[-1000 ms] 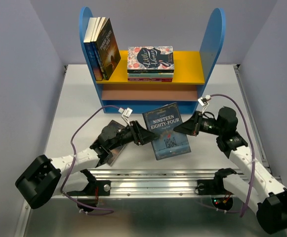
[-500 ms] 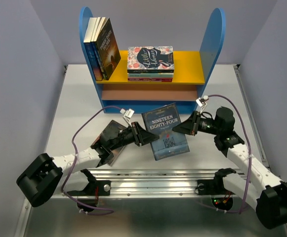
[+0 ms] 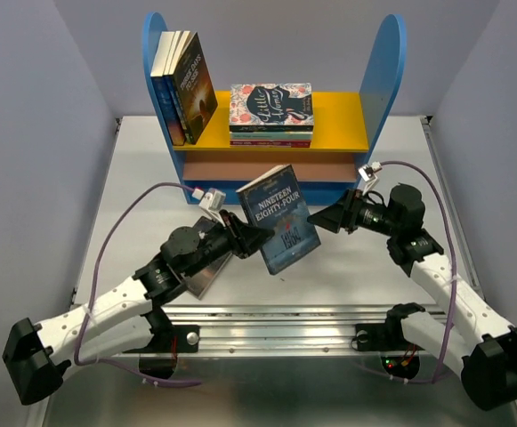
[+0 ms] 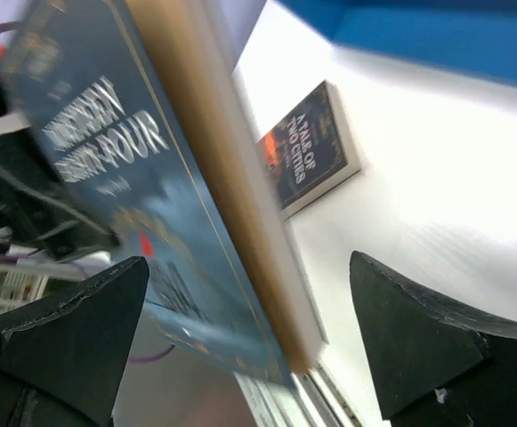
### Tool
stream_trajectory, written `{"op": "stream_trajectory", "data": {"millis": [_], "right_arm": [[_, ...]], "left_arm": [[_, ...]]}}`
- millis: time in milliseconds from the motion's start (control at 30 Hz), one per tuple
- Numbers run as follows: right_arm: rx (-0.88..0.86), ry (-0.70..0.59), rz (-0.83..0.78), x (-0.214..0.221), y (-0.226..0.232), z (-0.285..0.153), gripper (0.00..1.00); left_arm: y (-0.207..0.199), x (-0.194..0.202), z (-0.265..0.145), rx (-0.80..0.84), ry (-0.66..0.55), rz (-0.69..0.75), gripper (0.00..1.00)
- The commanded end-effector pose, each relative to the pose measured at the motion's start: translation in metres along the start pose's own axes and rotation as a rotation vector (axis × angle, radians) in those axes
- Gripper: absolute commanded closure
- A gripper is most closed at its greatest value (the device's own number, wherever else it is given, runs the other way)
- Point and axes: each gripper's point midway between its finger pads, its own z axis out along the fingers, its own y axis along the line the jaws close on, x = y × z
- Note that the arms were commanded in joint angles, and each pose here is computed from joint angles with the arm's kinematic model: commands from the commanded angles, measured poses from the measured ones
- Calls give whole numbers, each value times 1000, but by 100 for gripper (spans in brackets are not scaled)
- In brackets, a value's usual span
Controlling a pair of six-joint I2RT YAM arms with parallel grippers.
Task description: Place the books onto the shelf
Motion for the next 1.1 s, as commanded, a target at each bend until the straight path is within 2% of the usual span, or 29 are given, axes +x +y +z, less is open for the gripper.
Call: {"op": "stream_trajectory", "data": {"millis": [0,100,200,333,467,500,533,733,800,900,1067], "right_arm": [[59,-121,-65,-32,1,1,0],[99,-185,-110,-42,0,-5,0],[164,-231,-155,-48,-6,-13,0],[243,-252,-188,-52,-14,-21,0],[290,-230,-187,-46,-21,-26,0],[286,-233,-195,-47,-19,-27,0],[284,-233,-200,-47,-18,-27,0],[290,-235,-227,-46,-20,-29,0],[295,-231,-224,-47,-22,-28,0],[310,-215,-219,-47,-26,-26,0],[339,-195,-203,-46,-37,-21,0]], "left_arm": [[-47,-97,-15,-14,-286,150,100],[-52,-112,-24,-47,-314,208,100],[-77,-148,-43,-41,-400,269,100],[-124,-183,-62,64,-480,363,100],[-159,-228,-69,58,-556,452,100],[-159,-233,-58,34,-550,486,100],[-175,-253,-65,41,-597,494,100],[-196,-318,-58,-99,-754,638,100],[-186,-338,-57,-229,-797,676,100],[-180,-362,-40,-379,-803,742,100],[-170,-387,-29,-504,-843,810,100]]}}
